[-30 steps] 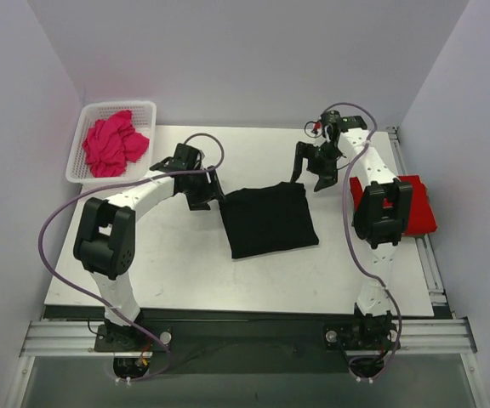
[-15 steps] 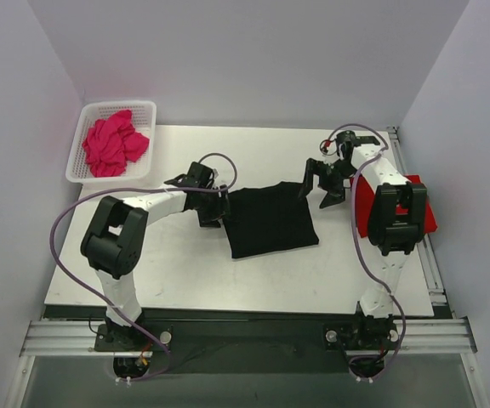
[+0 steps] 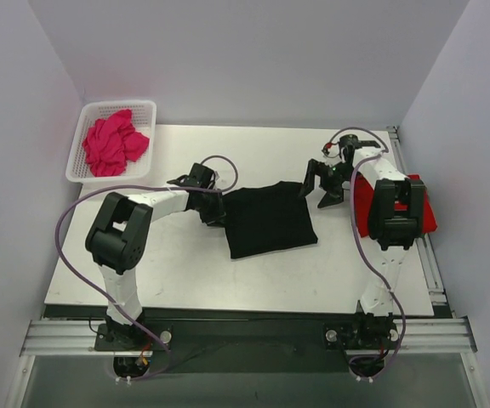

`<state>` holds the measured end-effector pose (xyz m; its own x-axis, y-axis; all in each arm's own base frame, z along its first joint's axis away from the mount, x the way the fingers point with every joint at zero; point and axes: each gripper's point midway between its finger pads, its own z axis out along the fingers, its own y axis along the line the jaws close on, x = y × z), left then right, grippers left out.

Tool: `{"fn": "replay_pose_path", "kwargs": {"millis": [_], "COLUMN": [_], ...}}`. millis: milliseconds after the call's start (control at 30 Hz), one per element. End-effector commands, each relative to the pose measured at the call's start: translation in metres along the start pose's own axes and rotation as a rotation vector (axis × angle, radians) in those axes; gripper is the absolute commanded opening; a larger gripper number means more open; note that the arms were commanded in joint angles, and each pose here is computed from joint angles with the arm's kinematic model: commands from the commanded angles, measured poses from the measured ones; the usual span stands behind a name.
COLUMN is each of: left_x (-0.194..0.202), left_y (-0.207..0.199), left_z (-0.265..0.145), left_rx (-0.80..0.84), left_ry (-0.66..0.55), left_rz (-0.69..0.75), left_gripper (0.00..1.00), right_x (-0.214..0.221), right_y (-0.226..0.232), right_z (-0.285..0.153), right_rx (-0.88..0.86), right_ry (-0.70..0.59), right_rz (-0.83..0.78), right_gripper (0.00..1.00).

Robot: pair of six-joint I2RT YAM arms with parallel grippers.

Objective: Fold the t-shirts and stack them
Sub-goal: Put the neatly folded tshirt into the corner of the board with the right arm

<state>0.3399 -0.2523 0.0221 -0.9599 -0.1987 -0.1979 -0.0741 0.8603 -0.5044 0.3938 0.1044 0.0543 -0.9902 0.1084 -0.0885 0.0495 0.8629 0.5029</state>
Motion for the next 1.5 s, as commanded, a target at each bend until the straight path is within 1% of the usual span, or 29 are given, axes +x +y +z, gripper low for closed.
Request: {"fn": "replay_pose_path", "kwargs": {"millis": [0, 100, 133, 200, 233, 500, 700, 967, 1067, 1167, 1200, 1267, 1300, 1367, 1400, 1467], "left_x": [0.002, 0.006, 0.006, 0.008, 0.009, 0.017, 0.017, 0.015, 0.015, 0.015, 0.015, 0.016, 0.016, 0.019, 0.019, 0.022], "left_y": [0.008, 0.011, 0.012, 0.013, 0.015, 0.021, 0.020, 0.016, 0.017, 0.014, 0.013, 0.009, 0.007, 0.003, 0.000, -0.005], "left_z": [0.010, 0.013, 0.015, 0.016, 0.017, 0.021, 0.023, 0.027, 0.030, 0.031, 0.032, 0.033, 0.033, 0.034, 0.035, 0.035], "left_rx": [-0.024, -0.028, -0.030, -0.032, -0.036, -0.041, -0.036, -0.021, -0.020, -0.009, -0.009, -0.003, 0.001, 0.009, 0.013, 0.027], "left_ry": [0.017, 0.035, 0.037, 0.047, 0.049, 0.073, 0.075, 0.078, 0.085, 0.089, 0.090, 0.093, 0.093, 0.099, 0.097, 0.105], "left_rz": [0.001, -0.002, -0.002, -0.002, -0.003, -0.001, -0.001, -0.002, -0.005, -0.001, 0.001, 0.016, 0.019, 0.029, 0.035, 0.044], "left_gripper": [0.27, 0.21, 0.17, 0.15, 0.12, 0.11, 0.11, 0.11, 0.11, 0.11, 0.11, 0.11, 0.11, 0.12, 0.12, 0.12], "right_x": [0.005, 0.004, 0.002, 0.002, 0.000, 0.000, 0.019, 0.031, 0.035, 0.040, 0.041, 0.044, 0.044, 0.044, 0.044, 0.039], "right_y": [0.000, -0.002, -0.002, -0.003, -0.004, -0.008, -0.010, 0.002, 0.005, 0.007, 0.007, 0.010, 0.010, 0.013, 0.014, 0.020], "right_z": [0.007, 0.016, 0.018, 0.023, 0.025, 0.047, 0.058, 0.064, 0.066, 0.067, 0.068, 0.068, 0.068, 0.065, 0.064, 0.058], "right_rx": [-0.041, -0.059, -0.069, -0.086, -0.092, -0.140, -0.150, -0.184, -0.175, -0.168, -0.164, -0.151, -0.141, -0.131, -0.128, -0.128], "right_ry": [0.024, 0.021, 0.010, 0.013, 0.004, 0.022, 0.058, 0.083, 0.092, 0.102, 0.103, 0.106, 0.105, 0.097, 0.094, 0.072], "right_rz": [-0.003, -0.006, -0.013, -0.014, -0.020, -0.028, -0.034, -0.062, -0.081, -0.088, -0.091, -0.103, -0.106, -0.115, -0.115, -0.117], "right_gripper": [0.79, 0.79, 0.79, 0.79, 0.79, 0.79, 0.78, 0.70, 0.63, 0.51, 0.46, 0.41, 0.36, 0.31, 0.25, 0.19]}}
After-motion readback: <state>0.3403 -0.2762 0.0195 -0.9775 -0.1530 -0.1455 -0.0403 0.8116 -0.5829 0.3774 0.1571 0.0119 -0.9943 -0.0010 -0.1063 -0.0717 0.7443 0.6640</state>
